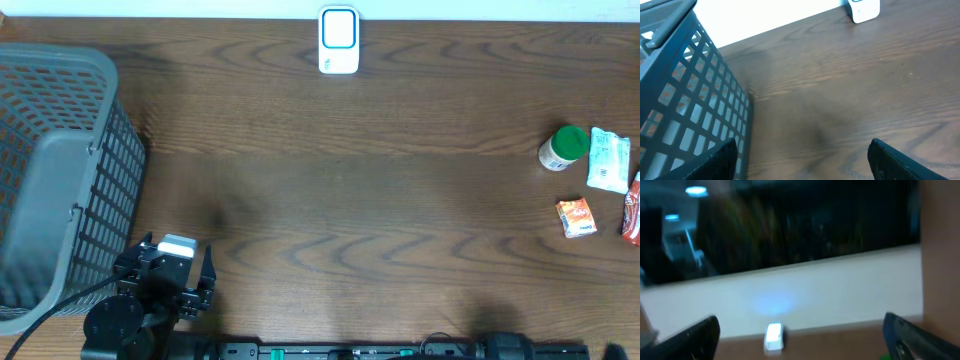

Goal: Scan the item barcode

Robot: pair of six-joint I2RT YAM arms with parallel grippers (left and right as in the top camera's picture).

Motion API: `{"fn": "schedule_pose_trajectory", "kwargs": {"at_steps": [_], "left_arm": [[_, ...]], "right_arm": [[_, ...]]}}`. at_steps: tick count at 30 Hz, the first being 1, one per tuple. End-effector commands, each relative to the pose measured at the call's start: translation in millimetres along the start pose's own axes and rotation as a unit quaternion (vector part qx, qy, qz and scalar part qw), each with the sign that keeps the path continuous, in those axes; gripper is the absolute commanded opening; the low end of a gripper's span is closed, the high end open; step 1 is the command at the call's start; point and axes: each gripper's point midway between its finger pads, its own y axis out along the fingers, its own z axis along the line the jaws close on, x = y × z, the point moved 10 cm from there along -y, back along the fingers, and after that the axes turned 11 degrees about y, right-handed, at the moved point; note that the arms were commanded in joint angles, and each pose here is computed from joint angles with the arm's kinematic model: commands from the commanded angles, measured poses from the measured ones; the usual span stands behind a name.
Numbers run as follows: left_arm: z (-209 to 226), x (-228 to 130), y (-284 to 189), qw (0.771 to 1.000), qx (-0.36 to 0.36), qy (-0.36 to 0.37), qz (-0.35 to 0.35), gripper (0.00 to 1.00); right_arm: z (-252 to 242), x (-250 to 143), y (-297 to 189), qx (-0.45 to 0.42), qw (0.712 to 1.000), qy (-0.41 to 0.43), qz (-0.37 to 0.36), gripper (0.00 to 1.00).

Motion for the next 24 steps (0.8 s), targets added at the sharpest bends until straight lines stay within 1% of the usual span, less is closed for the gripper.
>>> {"fn": "schedule_pose_trajectory", "kwargs": {"at_steps": [1,4,6,12,15,19,20,24], "left_arm": [[1,0,-1,1.0,0.007,0.001,0.0,0.84],[1,0,-1,1.0,0.007,0.001,0.0,0.84],[1,0,-1,1.0,0.007,0.001,0.0,0.84],[1,0,-1,1.0,0.007,0.001,0.0,0.84],[1,0,-1,1.0,0.007,0.001,0.0,0.84],[1,0,-1,1.0,0.007,0.001,0.0,0.84],[1,0,-1,1.0,0.007,0.001,0.0,0.84],[1,0,-1,1.0,0.007,0.001,0.0,0.84]], "right_arm": [[-6,-7,7,0.004,0.998,-0.06,-0.02,0.99],[-7,-16,16,0.028,0.997,-0.061,-0.046,0.99],[-11,-31,32,0.054,0.994,-0.061,-0.067,0.99],[-25,-73,71,0.08,0.992,-0.064,-0.069,0.99],[-40,-110,92,0.083,0.993,-0.055,-0.065,0.99],[-57,-151,104,0.088,0.991,-0.057,-0.081,0.99],[-64,-169,115,0.088,0.991,-0.057,-0.081,0.99],[-80,-205,128,0.083,0.994,-0.044,-0.062,0.99]]}}
